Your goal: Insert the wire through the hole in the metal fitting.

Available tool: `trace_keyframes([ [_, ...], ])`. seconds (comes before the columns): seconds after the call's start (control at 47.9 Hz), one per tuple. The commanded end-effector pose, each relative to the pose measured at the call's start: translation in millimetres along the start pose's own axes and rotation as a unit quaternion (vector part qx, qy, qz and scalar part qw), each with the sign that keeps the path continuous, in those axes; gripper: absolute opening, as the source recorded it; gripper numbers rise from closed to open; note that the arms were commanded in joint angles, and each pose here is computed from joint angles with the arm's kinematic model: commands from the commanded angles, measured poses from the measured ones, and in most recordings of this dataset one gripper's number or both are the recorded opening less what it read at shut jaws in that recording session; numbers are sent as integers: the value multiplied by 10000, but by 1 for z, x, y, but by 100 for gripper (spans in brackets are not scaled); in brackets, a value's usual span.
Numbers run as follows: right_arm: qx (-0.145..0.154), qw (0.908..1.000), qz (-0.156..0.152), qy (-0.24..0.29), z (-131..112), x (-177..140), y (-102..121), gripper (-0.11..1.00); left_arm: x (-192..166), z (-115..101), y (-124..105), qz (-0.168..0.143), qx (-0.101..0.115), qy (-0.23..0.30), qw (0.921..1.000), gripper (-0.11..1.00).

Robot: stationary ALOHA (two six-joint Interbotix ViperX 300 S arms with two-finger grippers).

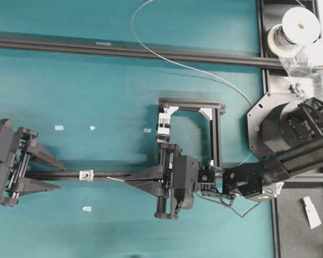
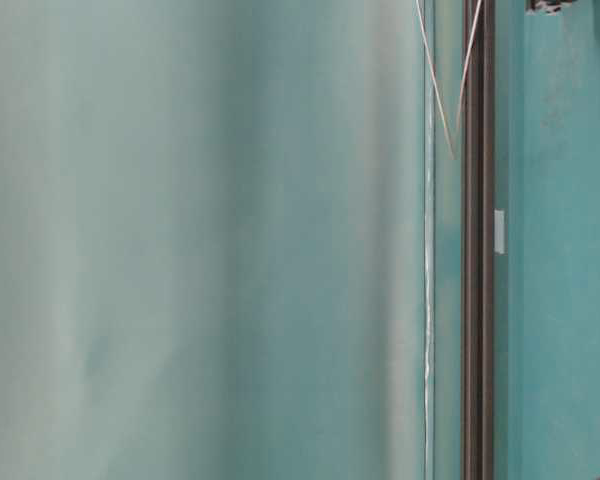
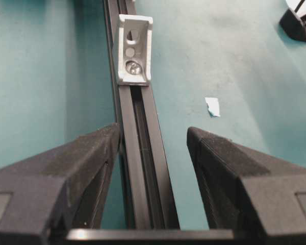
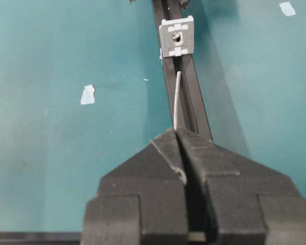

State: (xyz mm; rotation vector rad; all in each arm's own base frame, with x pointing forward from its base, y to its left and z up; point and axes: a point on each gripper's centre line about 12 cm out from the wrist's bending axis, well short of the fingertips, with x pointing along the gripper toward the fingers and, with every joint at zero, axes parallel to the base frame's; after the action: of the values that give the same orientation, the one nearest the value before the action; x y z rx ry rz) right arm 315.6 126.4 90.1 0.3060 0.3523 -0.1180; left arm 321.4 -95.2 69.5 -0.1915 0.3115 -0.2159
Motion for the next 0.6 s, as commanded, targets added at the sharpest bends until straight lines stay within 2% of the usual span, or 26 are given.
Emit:
trace_keyframes([
  [0.0,53,9998,50,-158,9,2,4,0,1,12,-5,-72,12,-203,9998,12],
  [0.209,52,9999,6,-149,11,4,1,0,1,12,-5,-72,12,-203,9998,12],
  [0.584,-31,9999,113,-85,17,14,-1,0,1,13,-4,-75,13,-219,9997,12],
])
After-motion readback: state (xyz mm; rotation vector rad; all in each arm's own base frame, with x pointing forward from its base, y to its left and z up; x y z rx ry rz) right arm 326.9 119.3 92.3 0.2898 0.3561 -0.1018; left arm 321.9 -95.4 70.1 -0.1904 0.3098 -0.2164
